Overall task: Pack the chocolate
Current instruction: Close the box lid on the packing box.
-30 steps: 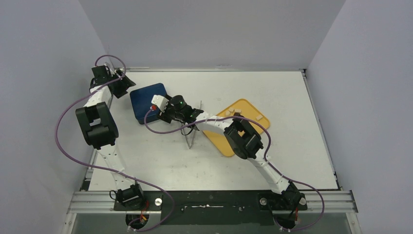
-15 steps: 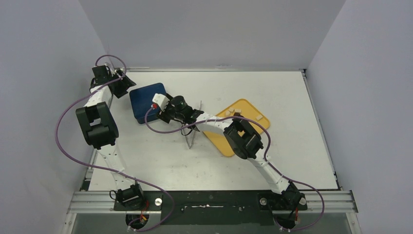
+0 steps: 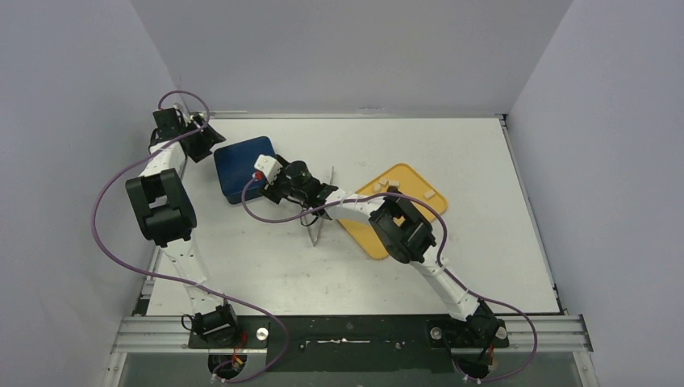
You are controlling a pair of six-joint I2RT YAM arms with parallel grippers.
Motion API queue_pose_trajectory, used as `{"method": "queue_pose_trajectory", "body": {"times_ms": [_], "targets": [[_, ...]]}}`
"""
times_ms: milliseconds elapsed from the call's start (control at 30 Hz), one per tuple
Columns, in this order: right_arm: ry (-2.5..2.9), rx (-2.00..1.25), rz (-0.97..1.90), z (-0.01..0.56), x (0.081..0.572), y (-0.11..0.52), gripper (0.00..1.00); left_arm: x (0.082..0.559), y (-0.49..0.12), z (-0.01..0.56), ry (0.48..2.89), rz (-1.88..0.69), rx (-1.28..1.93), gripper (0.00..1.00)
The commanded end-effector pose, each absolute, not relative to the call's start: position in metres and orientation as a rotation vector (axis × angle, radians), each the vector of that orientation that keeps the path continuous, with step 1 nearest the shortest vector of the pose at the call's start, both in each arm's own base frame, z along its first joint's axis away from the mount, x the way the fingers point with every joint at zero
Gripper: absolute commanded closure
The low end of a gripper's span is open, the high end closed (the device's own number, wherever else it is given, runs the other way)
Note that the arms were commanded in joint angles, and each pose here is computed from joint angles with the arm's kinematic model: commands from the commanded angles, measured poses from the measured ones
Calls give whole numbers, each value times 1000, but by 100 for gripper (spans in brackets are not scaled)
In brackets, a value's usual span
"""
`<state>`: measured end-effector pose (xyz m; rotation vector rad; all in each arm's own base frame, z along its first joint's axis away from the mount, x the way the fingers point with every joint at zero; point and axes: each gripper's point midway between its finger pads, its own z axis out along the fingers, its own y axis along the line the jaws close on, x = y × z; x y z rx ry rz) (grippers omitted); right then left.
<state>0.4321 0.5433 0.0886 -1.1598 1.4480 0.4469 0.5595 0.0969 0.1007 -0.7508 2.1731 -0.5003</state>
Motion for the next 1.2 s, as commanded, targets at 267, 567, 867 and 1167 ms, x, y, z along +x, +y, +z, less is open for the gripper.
{"method": "queue_pose_trajectory", "body": {"times_ms": [267,567,867,1167], "targets": [[1320,-926,410,159,449,539,39,568,91,116,2142,-484,-695,37],[1303,-865,422,167,449,535,37,569,90,119,2141,-483,-690,37],[1329,-879,444,152,445,534,23,564,106,137,2142,-359,-721,33],[1444,-839,692,150,446,532,31,555,97,115,2214,-396,-728,39]]}}
